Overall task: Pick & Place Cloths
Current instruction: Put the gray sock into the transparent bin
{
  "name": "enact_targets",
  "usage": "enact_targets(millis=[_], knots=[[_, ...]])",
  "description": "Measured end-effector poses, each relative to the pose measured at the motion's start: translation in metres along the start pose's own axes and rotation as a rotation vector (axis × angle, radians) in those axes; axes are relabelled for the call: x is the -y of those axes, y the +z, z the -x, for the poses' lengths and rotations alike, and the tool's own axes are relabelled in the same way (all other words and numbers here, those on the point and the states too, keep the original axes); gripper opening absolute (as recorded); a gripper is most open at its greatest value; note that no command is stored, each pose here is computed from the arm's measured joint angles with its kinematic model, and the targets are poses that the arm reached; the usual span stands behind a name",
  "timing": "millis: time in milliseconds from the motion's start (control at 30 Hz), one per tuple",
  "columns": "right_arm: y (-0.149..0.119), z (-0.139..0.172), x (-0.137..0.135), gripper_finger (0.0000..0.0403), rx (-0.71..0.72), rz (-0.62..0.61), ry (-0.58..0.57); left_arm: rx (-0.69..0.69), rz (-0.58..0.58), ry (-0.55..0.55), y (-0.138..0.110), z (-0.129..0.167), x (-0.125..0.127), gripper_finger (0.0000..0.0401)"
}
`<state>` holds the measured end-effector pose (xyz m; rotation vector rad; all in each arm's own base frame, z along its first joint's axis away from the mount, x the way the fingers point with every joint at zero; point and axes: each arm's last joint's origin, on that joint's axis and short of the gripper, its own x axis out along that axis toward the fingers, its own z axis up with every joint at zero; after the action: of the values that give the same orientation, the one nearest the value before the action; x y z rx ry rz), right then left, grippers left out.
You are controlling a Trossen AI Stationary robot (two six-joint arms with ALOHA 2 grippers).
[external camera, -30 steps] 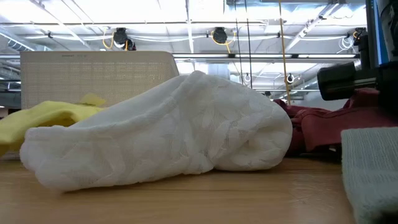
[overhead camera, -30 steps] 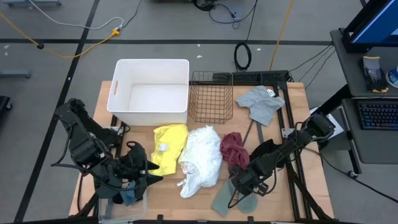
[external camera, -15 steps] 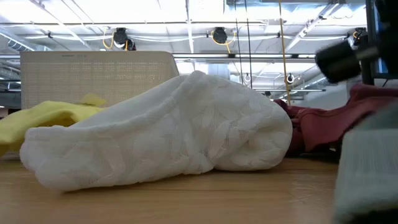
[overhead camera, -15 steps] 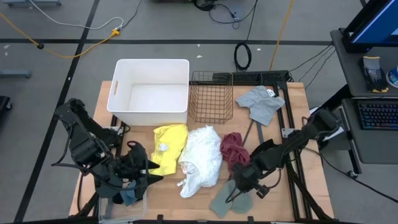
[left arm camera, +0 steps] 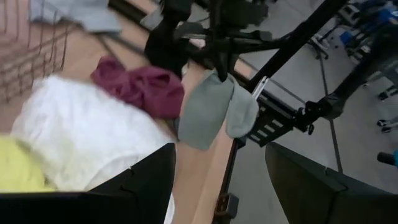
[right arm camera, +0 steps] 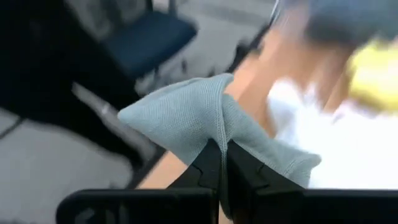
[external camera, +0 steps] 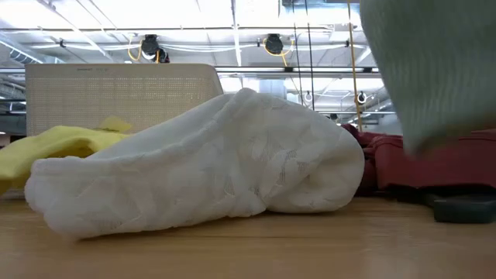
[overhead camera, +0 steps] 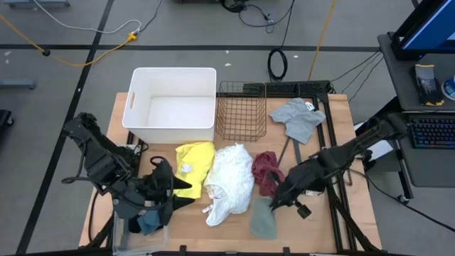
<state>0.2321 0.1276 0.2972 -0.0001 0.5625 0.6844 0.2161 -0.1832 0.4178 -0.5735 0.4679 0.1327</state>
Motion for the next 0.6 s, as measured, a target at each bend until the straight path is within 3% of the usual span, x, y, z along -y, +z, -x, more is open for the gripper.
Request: enact_targets(millis=[267, 600], knots=[[0.031, 0.032, 0.007, 0.0001, 0.324, 0.054, -0.072, 0.094, -0.117, -0.036, 0.017, -0.009, 0.002, 0.0253], [0.049, 0.044, 0.021, 0.0000, 0.527, 0.087, -0.127, 0.165, -0.218, -0.037, 0.035, -0.028, 0.000, 0.0253]])
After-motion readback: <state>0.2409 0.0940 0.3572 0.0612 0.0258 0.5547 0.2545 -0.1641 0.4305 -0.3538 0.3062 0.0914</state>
